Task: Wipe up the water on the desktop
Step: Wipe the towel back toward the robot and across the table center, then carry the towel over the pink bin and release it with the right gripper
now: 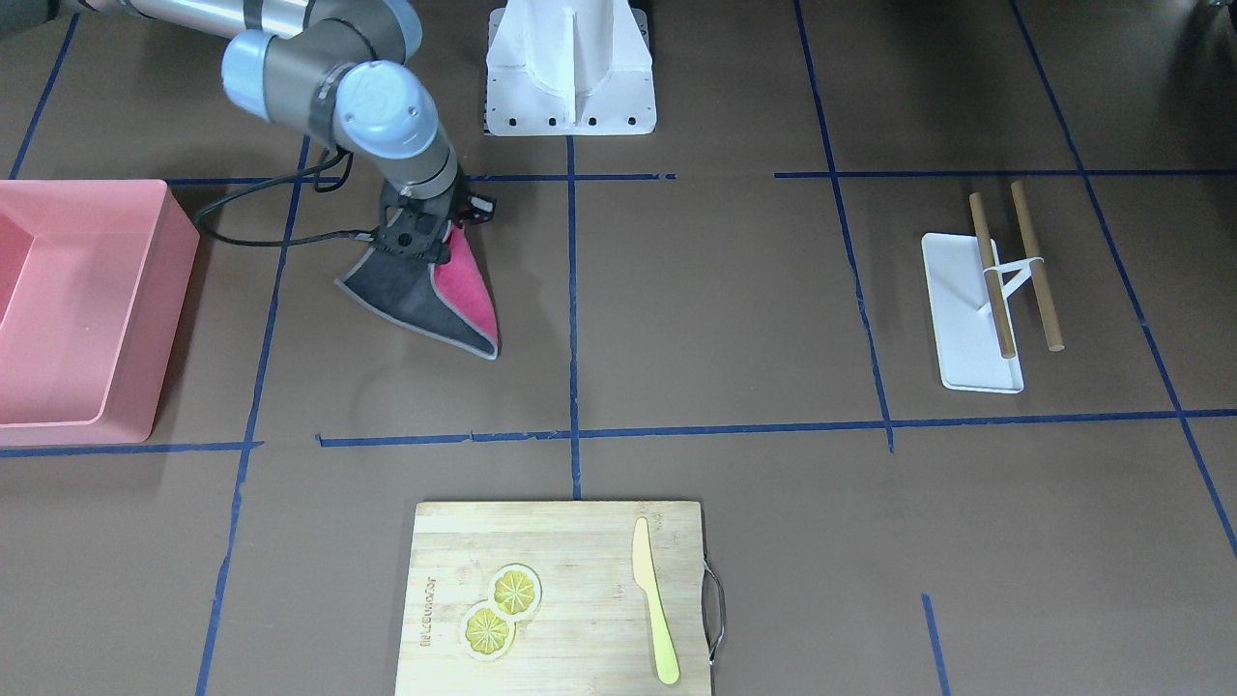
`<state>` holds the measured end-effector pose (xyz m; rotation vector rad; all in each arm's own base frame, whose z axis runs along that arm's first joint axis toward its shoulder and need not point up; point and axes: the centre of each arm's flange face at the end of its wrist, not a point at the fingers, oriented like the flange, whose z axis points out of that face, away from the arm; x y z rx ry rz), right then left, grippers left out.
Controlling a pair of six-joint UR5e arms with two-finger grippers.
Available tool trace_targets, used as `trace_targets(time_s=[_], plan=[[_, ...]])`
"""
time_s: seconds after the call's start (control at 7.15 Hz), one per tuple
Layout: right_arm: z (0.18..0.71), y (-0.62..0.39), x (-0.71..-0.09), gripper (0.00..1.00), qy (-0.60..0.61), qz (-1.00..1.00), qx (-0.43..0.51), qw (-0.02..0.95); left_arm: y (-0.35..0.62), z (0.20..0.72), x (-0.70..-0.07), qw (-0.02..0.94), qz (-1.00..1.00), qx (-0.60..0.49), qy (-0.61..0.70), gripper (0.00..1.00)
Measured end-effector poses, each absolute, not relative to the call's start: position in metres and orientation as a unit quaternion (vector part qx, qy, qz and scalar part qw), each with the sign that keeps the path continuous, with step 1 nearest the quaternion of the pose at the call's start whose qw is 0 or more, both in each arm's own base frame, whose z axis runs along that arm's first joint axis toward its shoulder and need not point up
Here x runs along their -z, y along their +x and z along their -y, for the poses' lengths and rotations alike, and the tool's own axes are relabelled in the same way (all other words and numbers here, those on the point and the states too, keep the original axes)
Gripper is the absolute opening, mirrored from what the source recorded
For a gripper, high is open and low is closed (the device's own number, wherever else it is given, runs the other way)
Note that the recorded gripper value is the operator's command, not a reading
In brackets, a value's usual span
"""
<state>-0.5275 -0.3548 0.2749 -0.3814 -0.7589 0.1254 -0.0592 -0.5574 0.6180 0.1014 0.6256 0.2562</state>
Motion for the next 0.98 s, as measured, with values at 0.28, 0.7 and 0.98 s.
trace_targets(time_s=[0.28,0.7,0.98], plan=[[0.344,-0.530,-0.244,0.00,-0.185,0.387,-0.062,0.901,-0.060,0.558,-0.620,0.942,-0.306,-0.125,0.050,1.00],[0.375,-0.453,-0.187,0.00,-0.139,0.453,-0.087,0.876,-0.060,0.560,-0.618,0.942,-0.307,-0.125,0.051,1.00],[0.398,-0.391,-0.170,0.00,-0.118,0.462,-0.123,0.870,-0.060,0.561,-0.618,0.942,-0.307,-0.125,0.051,1.00]])
